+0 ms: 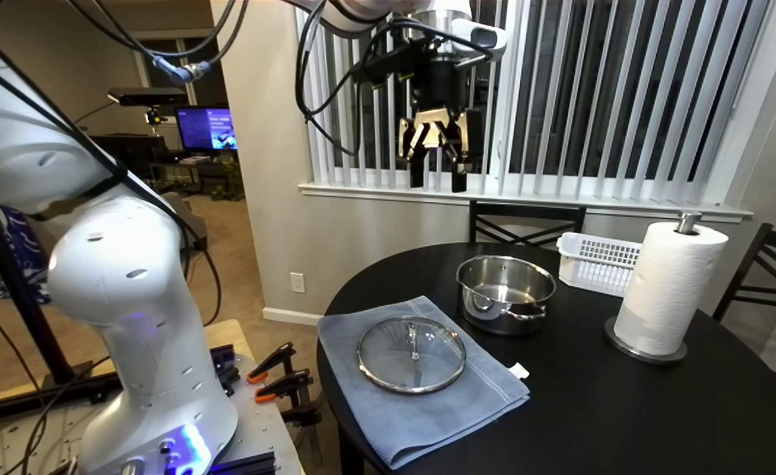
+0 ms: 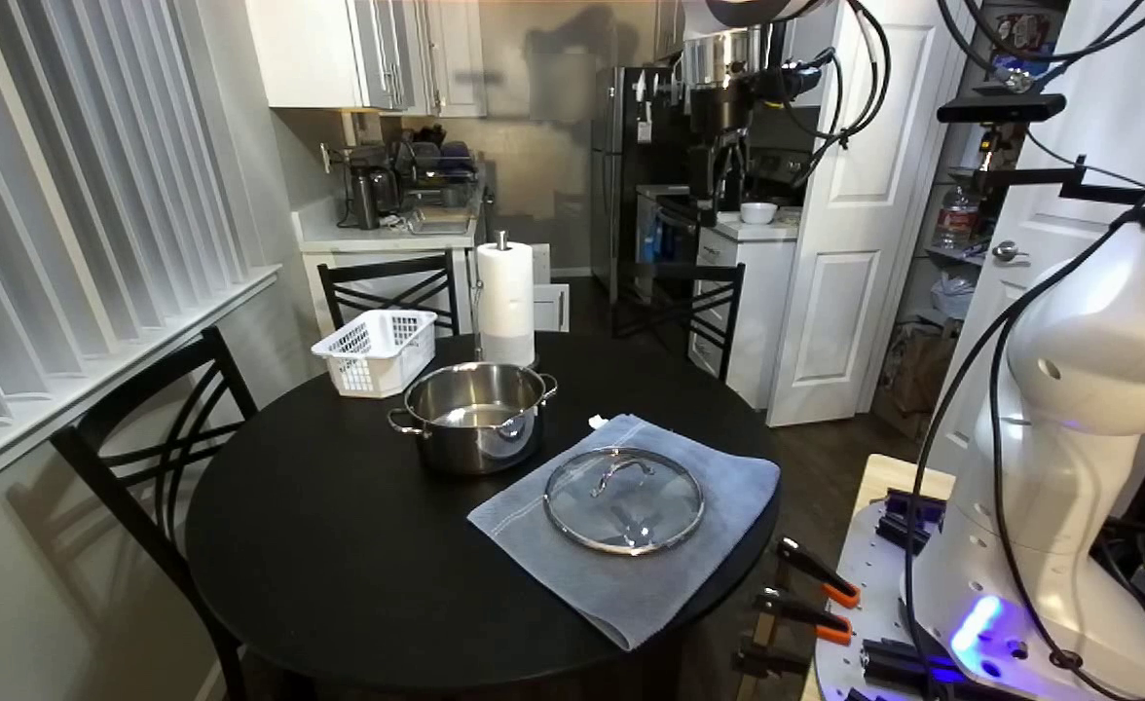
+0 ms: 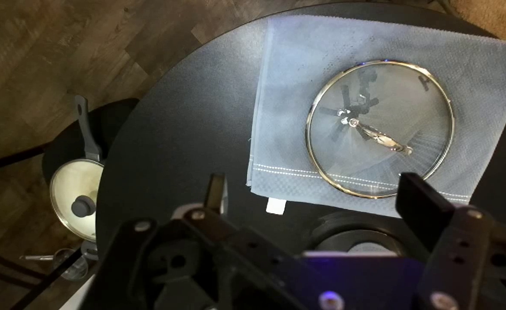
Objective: Place the lid on the pot
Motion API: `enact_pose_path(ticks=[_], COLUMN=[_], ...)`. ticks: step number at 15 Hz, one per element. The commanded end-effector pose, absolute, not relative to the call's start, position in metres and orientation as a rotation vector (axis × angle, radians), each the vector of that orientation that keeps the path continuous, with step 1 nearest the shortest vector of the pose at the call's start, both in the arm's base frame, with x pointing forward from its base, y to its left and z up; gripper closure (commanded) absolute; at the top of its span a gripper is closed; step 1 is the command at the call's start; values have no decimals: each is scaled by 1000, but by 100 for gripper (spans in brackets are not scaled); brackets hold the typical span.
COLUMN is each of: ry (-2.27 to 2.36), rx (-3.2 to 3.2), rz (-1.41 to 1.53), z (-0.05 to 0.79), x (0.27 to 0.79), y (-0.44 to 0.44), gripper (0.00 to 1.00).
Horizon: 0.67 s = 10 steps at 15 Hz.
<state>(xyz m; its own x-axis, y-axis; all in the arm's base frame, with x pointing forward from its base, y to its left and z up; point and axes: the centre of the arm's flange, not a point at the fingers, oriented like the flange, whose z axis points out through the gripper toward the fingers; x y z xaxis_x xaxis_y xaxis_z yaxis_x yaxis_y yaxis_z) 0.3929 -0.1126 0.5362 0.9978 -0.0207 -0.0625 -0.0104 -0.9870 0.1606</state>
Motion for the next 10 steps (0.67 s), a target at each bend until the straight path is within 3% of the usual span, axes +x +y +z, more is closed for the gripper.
enact_pose_path(ticks=[1,10], ry=[253,868], rx=[2929,2776], rz=[-98,-75], z=[531,478], x=[409,442], y=[-87,-30], gripper=[0,0])
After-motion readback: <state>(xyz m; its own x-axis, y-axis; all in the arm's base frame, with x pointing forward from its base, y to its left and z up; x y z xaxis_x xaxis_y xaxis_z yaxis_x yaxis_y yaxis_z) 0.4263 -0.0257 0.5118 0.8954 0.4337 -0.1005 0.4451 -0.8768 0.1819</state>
